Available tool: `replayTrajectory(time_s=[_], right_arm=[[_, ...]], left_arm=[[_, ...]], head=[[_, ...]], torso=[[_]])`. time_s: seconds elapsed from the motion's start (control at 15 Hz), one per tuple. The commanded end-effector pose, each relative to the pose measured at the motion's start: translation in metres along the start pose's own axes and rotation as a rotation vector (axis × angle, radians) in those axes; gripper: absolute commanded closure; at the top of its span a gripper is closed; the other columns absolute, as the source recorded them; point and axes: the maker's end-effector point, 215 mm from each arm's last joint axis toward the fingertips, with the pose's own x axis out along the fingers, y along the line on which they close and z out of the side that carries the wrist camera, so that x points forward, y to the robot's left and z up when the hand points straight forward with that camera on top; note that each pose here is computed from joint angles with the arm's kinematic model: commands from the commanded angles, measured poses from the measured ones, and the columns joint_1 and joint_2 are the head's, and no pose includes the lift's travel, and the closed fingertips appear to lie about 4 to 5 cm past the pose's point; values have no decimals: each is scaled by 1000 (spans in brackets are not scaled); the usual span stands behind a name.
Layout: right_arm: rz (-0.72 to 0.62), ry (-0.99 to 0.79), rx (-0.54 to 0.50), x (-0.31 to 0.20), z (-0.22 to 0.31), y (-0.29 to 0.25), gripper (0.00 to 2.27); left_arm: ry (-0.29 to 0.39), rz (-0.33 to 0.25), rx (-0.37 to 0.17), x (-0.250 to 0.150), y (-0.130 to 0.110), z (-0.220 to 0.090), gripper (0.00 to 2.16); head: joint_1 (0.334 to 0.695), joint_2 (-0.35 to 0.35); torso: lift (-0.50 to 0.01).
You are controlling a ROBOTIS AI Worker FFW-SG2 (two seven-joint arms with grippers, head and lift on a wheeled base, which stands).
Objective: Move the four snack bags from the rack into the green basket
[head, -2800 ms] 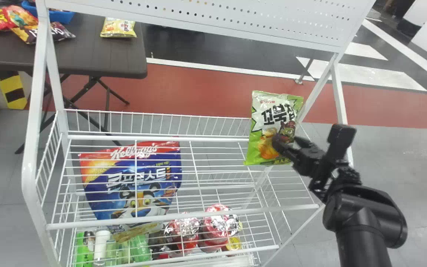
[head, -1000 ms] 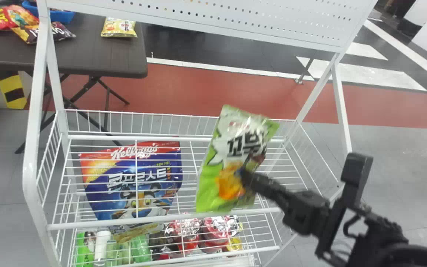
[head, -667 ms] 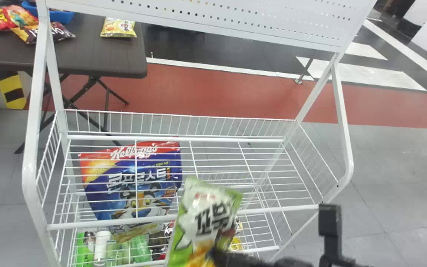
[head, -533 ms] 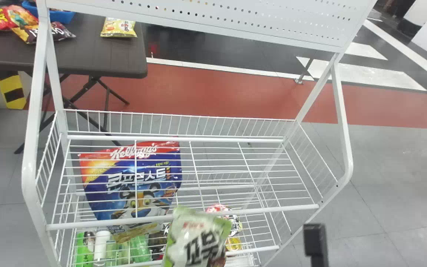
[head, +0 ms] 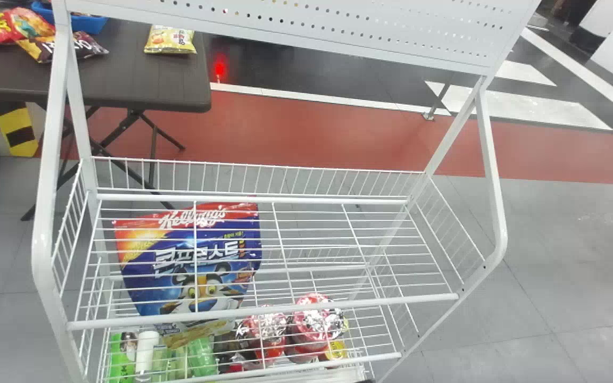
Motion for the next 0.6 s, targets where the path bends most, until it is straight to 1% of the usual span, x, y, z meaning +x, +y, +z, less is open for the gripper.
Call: replayTrajectory(time_s=[0.0, 0.13, 0.27, 0.33, 0.4, 0.47, 0.53], right_arm=[[13, 71, -50, 26, -17, 12, 2192], [10, 72, -147, 52, -12, 19, 2192], [-82, 133, -229, 75, -17, 1, 2196], [-120, 112, -264, 79, -10, -9, 2192], [-145, 102, -270, 78, -6, -17, 2189], [-176, 89, -271, 76, -1, -24, 2047], [-184, 75, -267, 70, 2, -27, 1656]], left_arm=[[3, 1, 0, 1, 0, -1, 1993], [4, -1, 1, 2, 0, -1, 1993], [3, 1, 0, 1, 0, -1, 1993], [-1, 2, -2, 0, 1, 0, 1993], [-5, 3, -2, -1, 1, 0, 1993], [-9, 6, 0, -3, 2, 1, 1993], [-8, 6, 0, -4, 2, 0, 1993]], head=[[695, -350], [695, -350], [695, -350], [695, -350], [695, -350], [695, -350], [695, -350]], torso=[[0], [0], [0], [0], [0], [0], [0]])
